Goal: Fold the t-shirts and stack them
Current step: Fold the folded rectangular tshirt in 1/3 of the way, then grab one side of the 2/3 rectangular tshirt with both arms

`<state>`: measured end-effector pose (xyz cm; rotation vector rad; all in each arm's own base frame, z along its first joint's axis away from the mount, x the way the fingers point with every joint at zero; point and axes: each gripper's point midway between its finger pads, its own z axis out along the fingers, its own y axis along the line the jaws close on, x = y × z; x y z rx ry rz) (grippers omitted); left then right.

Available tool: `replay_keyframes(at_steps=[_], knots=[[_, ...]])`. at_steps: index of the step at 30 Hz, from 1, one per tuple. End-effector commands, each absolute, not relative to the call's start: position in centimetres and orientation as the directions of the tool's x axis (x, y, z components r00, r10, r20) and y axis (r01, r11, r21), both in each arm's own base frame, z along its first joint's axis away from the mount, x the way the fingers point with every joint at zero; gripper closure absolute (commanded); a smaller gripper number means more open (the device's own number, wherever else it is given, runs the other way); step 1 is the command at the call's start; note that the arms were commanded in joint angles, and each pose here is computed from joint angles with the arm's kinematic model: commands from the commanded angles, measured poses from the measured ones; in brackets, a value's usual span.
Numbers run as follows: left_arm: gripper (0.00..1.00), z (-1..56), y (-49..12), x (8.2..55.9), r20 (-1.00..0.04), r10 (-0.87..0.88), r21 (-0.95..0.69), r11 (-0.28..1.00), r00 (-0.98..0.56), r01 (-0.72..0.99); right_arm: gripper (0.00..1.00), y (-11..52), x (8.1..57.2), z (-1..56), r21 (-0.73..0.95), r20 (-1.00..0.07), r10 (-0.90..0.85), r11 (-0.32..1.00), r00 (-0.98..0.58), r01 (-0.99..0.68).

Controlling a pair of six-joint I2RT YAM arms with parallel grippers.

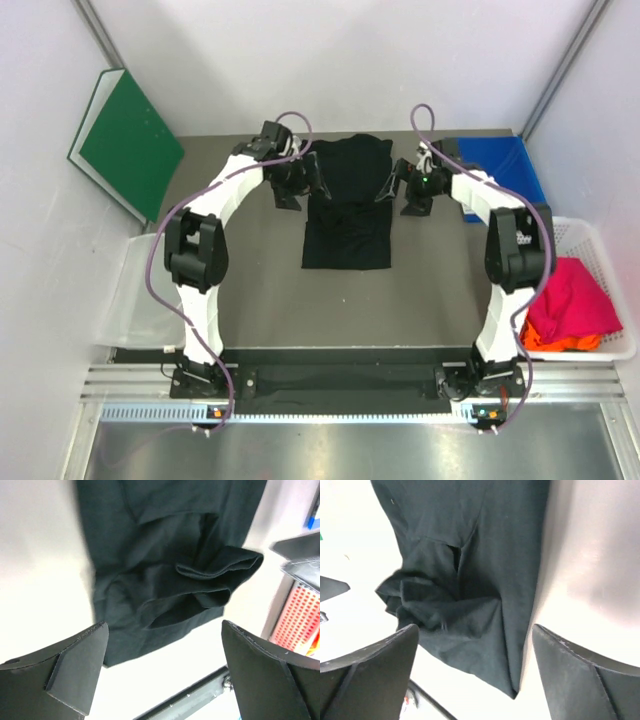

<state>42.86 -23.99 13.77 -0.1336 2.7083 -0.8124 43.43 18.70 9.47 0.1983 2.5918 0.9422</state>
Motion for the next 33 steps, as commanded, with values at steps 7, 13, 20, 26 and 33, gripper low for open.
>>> replay_keyframes(at_steps=[7,13,20,26,33], knots=[[0.01,12.6,-19.9,35.4,-0.241,-0.142,-0.510,0.860,-0.960,0.001,0.00,18.4,35.9,12.2,0.628,-0.349,0.195,0.775,-0.917,-0.074],[0.10,9.6,-20.6,32.3,-0.155,-0.194,-0.586,0.808,-0.969,-0.068,0.05,17.4,29.6,6.8,0.621,-0.179,0.214,0.781,-0.960,0.058],[0.18,7.4,-21.3,31.8,-0.097,-0.227,-0.610,0.783,-0.969,-0.123,0.11,18.0,28.0,4.2,0.638,-0.107,0.232,0.762,-0.967,0.112],[0.26,6.0,-22.4,32.2,-0.086,-0.216,-0.598,0.792,-0.973,-0.123,0.18,19.8,29.7,3.3,0.671,-0.095,0.248,0.731,-0.964,0.122],[0.63,3.5,-23.9,32.7,-0.055,-0.207,-0.583,0.801,-0.977,-0.137,0.40,22.5,32.1,3.0,0.685,-0.107,0.239,0.722,-0.965,0.102]])
